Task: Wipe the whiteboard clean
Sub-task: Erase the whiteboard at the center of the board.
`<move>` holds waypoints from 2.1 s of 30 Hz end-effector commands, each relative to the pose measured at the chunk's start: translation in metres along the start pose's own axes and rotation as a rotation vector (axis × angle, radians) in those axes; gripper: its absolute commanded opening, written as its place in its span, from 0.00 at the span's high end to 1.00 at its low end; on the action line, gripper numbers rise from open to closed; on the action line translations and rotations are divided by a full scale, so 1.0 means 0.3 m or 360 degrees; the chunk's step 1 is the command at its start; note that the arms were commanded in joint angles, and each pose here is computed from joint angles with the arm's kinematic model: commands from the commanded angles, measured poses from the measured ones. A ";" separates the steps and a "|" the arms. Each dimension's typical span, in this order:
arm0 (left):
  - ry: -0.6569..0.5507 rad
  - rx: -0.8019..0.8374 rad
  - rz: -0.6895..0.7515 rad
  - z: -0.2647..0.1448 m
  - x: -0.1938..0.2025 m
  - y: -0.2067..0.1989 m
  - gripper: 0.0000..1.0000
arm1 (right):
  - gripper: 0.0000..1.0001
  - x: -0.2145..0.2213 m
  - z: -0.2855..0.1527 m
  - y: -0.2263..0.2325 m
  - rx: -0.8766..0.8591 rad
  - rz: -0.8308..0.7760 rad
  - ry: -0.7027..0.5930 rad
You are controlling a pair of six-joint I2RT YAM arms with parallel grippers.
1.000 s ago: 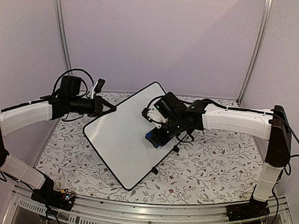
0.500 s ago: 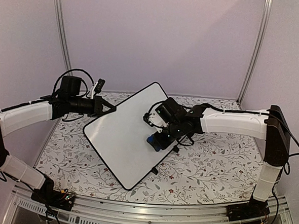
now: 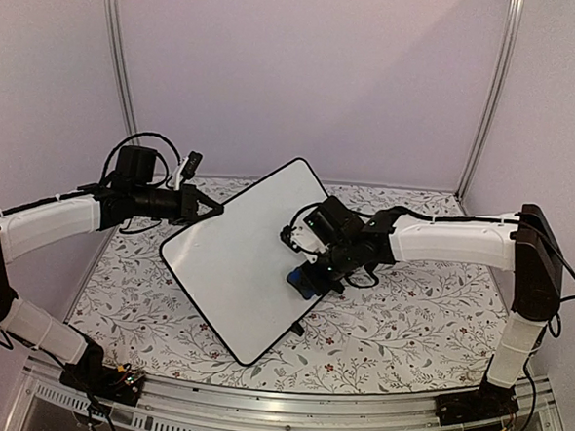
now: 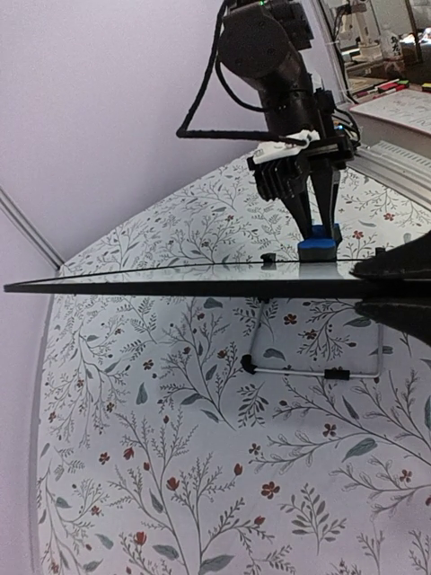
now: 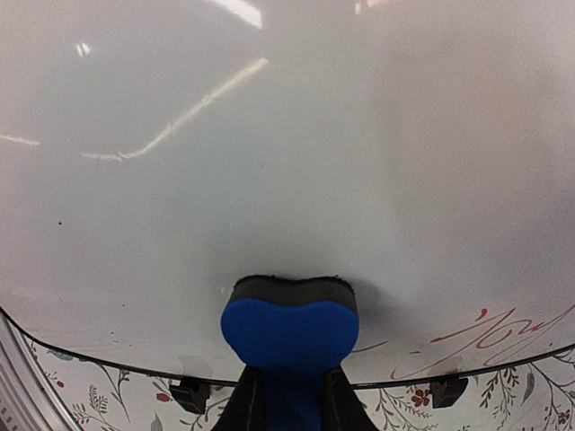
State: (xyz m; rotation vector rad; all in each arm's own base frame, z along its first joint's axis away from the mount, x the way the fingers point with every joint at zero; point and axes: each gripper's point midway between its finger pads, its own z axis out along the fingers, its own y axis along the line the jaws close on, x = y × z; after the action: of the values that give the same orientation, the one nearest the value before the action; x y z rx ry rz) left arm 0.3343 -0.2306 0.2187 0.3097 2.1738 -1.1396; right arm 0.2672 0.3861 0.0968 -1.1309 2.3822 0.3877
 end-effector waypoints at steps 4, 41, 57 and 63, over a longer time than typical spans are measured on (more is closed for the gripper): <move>-0.0012 -0.0092 -0.0015 0.000 0.003 0.059 1.00 | 0.92 0.167 0.052 -0.011 -0.0007 0.0034 0.0240; -0.0010 -0.0094 -0.0019 0.003 0.004 0.063 1.00 | 0.92 0.196 0.030 -0.018 0.0004 0.0058 0.0230; -0.0015 -0.0089 -0.0013 0.000 0.001 0.058 1.00 | 0.92 -0.097 -0.041 -0.100 0.0148 0.0051 -0.0060; -0.0017 -0.0089 -0.0012 -0.002 0.000 0.056 1.00 | 0.92 -0.012 0.028 -0.110 0.0104 0.0080 0.0043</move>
State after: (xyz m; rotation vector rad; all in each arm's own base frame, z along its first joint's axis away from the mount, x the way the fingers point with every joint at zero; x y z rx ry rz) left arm 0.3343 -0.2309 0.2193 0.3108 2.1709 -1.1422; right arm 0.2998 0.3804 0.1158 -1.0357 2.3783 0.3295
